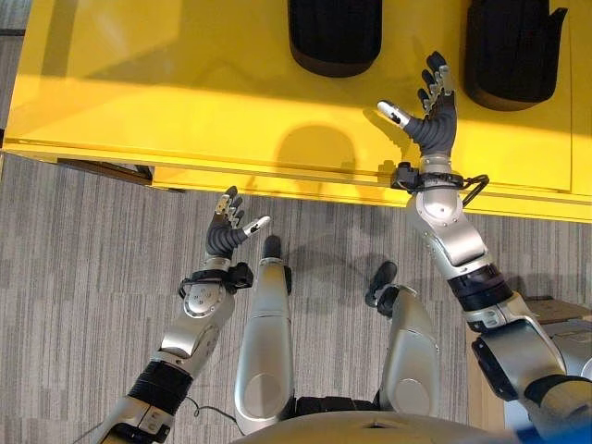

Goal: Move parts from the plastic box to the shelf.

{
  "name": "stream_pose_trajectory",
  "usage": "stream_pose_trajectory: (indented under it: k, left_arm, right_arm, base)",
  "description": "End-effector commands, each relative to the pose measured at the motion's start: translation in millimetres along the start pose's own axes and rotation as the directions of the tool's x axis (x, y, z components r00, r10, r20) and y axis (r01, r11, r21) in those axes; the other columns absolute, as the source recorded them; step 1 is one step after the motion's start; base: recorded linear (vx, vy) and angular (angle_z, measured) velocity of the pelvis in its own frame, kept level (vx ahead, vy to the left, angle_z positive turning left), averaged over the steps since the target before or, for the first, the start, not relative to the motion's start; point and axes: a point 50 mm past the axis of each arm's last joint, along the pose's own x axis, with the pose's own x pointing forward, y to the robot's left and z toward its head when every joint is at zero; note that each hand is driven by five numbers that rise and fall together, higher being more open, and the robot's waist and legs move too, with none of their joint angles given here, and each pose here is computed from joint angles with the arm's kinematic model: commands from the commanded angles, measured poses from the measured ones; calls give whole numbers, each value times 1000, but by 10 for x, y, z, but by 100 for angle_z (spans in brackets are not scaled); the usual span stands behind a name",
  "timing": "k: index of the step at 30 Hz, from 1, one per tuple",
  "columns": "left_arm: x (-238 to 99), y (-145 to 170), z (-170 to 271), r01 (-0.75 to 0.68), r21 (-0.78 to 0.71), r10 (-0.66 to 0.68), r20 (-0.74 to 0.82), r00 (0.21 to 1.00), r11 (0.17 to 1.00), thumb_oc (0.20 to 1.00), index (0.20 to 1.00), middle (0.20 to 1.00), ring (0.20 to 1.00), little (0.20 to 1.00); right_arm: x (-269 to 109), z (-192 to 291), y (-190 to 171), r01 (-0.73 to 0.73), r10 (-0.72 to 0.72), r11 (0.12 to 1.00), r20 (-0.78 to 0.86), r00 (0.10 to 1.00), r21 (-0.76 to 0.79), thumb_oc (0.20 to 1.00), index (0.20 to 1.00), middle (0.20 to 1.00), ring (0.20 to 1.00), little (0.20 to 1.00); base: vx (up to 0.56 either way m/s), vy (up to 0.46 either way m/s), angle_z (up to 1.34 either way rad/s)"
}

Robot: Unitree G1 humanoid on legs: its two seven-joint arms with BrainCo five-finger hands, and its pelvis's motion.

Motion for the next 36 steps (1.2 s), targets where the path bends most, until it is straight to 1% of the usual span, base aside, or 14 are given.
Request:
stream_pose_trajectory:
  k: [1, 6, 12, 13, 16, 21, 23, 26, 27, 29, 31, 33, 34, 36]
  left_arm:
    - [-38, 28, 353, 6, 79, -21, 191, 981, 997, 1000, 1000, 1000, 1000, 1000]
    - [-102, 70, 676, -39, 174, -27, 362, 932, 984, 1000, 1000, 1000, 1000, 1000]
    - [-225, 73, 1089, -116, 245, -50, 582, 812, 963, 1000, 1000, 1000, 1000, 1000]
    - [-278, 65, 1258, -157, 259, -59, 666, 744, 953, 1000, 1000, 1000, 1000, 1000]
    - [-333, 56, 1368, -184, 262, -66, 721, 690, 947, 1000, 1000, 1000, 1000, 1000]
    - [-494, 38, 1663, -321, 308, -117, 859, 498, 895, 1000, 1000, 1000, 1000, 1000]
    - [-522, 32, 1758, -420, 350, -169, 896, 411, 837, 1000, 1000, 1000, 1000, 1000]
    - [-502, 37, 1804, -499, 394, -222, 903, 368, 772, 1000, 1000, 1000, 1000, 1000]
    - [-483, -11, 1911, -551, 421, -298, 906, 302, 721, 1000, 1000, 1000, 1000, 1000]
    - [-454, -49, 1984, -598, 444, -365, 895, 256, 667, 1000, 1000, 1000, 1000, 1000]
    - [-411, -78, 2020, -599, 467, -391, 882, 262, 651, 1000, 1000, 1000, 1000, 1000]
    - [-335, -160, 2192, -683, 474, -486, 852, 197, 555, 1000, 1000, 1000, 1000, 1000]
    - [-329, -178, 2209, -684, 466, -488, 854, 181, 561, 1000, 1000, 1000, 1000, 1000]
    - [-274, -186, 2234, -694, 485, -507, 839, 198, 532, 1000, 1000, 1000, 1000, 1000]
  right_arm:
    - [-33, 288, -149, -6, -3, 998, 171, 985, 56, 1000, 1000, 1000, 1000, 1000]
    - [-290, 285, -177, -91, 68, 986, 167, 984, 138, 1000, 1000, 1000, 1000, 1000]
    - [-559, 242, -214, -209, 184, 953, 125, 975, 219, 1000, 1000, 1000, 1000, 1000]
    - [-648, 217, -226, -238, 219, 939, 103, 970, 246, 1000, 1000, 1000, 1000, 1000]
    - [-710, 206, -241, -263, 248, 929, 88, 965, 261, 1000, 1000, 1000, 1000, 1000]
    - [-871, 126, -296, -318, 323, 916, 22, 946, 243, 1000, 1000, 1000, 1000, 1000]
    - [-904, 77, -323, -319, 330, 918, -8, 944, 234, 1000, 1000, 1000, 1000, 1000]
    - [-935, 46, -338, -326, 343, 913, -27, 939, 243, 1000, 1000, 1000, 1000, 1000]
    - [-965, 5, -372, -325, 347, 915, -56, 936, 240, 1000, 1000, 1000, 1000, 1000]
    - [-982, 11, -409, -326, 347, 918, -58, 936, 224, 1000, 1000, 1000, 1000, 1000]
    - [-986, -2, -430, -319, 341, 920, -69, 937, 227, 1000, 1000, 1000, 1000, 1000]
    - [-999, -25, -489, -296, 319, 931, -84, 944, 213, 1000, 1000, 1000, 1000, 1000]
    - [-1003, -23, -503, -295, 317, 932, -84, 945, 210, 1000, 1000, 1000, 1000, 1000]
    - [-1010, -22, -522, -290, 313, 934, -88, 946, 207, 1000, 1000, 1000, 1000, 1000]
  base:
    - [0, 0, 0]
    - [0, 0, 0]
    - [0, 0, 0]
    - [0, 0, 0]
    - [0, 0, 0]
    - [1, -12, 1]
    - [0, 0, 0]
    - [0, 0, 0]
    - [0, 0, 0]
    - [0, 0, 0]
    - [0, 0, 0]
    - [0, 0, 0]
    - [0, 0, 0]
    - [-6, 1, -5]
